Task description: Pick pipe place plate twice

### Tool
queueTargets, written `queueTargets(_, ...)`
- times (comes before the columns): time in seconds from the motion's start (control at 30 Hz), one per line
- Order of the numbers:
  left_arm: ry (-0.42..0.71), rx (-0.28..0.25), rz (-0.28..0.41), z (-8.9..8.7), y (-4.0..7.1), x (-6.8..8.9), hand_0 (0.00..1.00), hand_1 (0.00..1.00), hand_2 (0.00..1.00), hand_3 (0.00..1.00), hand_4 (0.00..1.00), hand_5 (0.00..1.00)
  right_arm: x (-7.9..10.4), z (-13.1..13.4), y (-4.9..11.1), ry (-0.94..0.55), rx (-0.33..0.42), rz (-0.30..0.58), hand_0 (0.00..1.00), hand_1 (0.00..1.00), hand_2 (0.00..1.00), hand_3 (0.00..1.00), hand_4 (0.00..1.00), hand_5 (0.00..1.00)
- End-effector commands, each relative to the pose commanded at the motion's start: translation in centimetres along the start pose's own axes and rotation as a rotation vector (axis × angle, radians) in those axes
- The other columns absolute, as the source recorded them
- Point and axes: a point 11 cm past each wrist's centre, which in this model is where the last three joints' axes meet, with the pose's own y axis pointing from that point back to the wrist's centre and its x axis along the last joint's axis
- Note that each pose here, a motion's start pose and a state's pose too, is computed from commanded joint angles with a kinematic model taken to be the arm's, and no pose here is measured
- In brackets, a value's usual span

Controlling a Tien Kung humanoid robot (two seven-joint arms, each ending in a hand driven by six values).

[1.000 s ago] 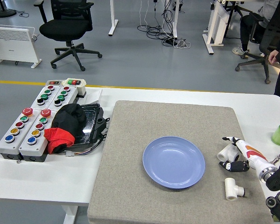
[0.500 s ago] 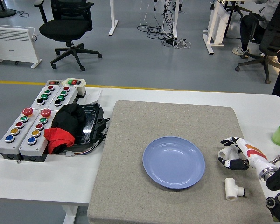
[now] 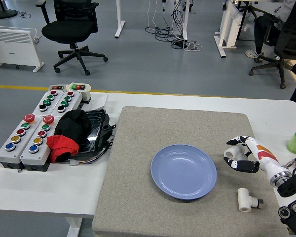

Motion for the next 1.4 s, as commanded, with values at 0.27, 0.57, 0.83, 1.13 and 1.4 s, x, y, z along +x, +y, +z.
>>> queueTargets(0.27,0.006,-0.003,0.002,0.2,0.0,0.2,0.727,0.742,0.702,0.645,0.400,0.998,-1.4,-6.9,0.1,-0.024,0.181,-0.047,0.254,0.391,0.523,0.627,0.559,0.241)
queueTargets(0.57,0.009,-0.007,-0.001,0.4,0.1,0.3,0.727,0.742,0.702,0.646,0.400,0.998,-6.6,-12.2,-0.3,-0.020,0.304,-0.203,0.265,0.402,0.526,0.628,0.559,0.245)
queueTargets(0.83,0.014,-0.011,-0.003,0.6,0.1,0.3,0.729,0.742,0.702,0.646,0.399,0.998,-10.2,-12.8,-1.3,0.052,0.306,-0.272,0.336,0.464,0.548,0.635,0.564,0.251)
queueTargets(1.13,0.012,-0.009,-0.005,0.6,0.1,0.4,0.730,0.742,0.702,0.646,0.399,0.998,-11.7,-12.0,-2.2,0.154,0.251,-0.294,0.551,0.616,0.692,0.710,0.572,0.257)
queueTargets(1.4,0.013,-0.007,-0.006,0.5,0.1,0.4,0.732,0.742,0.701,0.646,0.400,0.998,-11.7,-11.8,-2.1,0.126,0.246,-0.305,0.998,0.939,0.998,0.998,0.797,0.422)
